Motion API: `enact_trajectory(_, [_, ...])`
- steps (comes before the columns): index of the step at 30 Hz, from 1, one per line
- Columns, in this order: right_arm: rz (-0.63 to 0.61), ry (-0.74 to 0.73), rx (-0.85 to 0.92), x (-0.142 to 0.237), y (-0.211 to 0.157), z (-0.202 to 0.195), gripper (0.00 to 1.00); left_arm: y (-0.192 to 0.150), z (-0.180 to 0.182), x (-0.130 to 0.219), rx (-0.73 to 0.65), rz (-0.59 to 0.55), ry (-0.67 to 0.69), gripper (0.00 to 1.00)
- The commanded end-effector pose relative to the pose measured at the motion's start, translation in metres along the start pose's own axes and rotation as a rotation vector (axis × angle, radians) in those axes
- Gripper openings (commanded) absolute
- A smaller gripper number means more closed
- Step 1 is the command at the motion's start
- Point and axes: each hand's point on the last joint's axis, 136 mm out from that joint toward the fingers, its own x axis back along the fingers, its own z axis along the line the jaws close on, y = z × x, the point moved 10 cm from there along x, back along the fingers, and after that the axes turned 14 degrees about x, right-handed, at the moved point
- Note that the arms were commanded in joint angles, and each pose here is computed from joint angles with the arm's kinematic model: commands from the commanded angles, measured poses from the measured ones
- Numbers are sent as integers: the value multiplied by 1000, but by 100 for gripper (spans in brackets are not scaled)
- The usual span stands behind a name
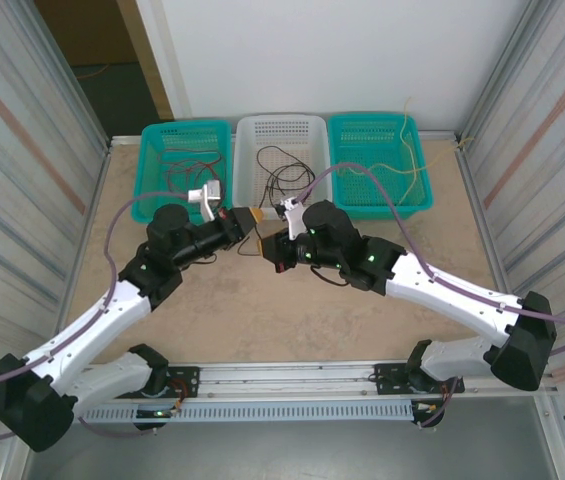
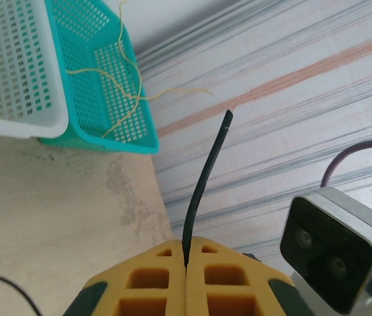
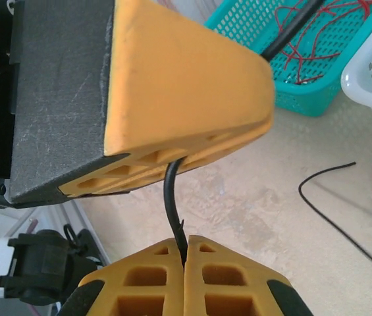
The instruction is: Untangle the cables
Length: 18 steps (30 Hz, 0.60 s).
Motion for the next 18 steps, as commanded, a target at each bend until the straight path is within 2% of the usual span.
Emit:
enact_trajectory(1, [-70,-68,-106,3,10,-8,0,1,-22,18,-80,-123,-139,0])
enact_trajectory(7, [-164,-108,-240,10,17,-17,0,-12,-14,37,-125,-308,-240,0])
enact_trajectory(10, [-174,-107,-263,11,22,-19,0,-19,-11,39,-137,-336,-268,0])
enact_trajectory(15, [-131,-83,-215,10,26,-14,0,-18,-6,42,-109,-372,-209,1])
enact_trajectory(17, [-107,-71,-193,10,24,-11,0,-17,-10,42,-131,-377,-184,19])
enact_trajectory(18, [-92,-70,-185,10,22,-9,0,-16,-13,43,-152,-372,-173,24])
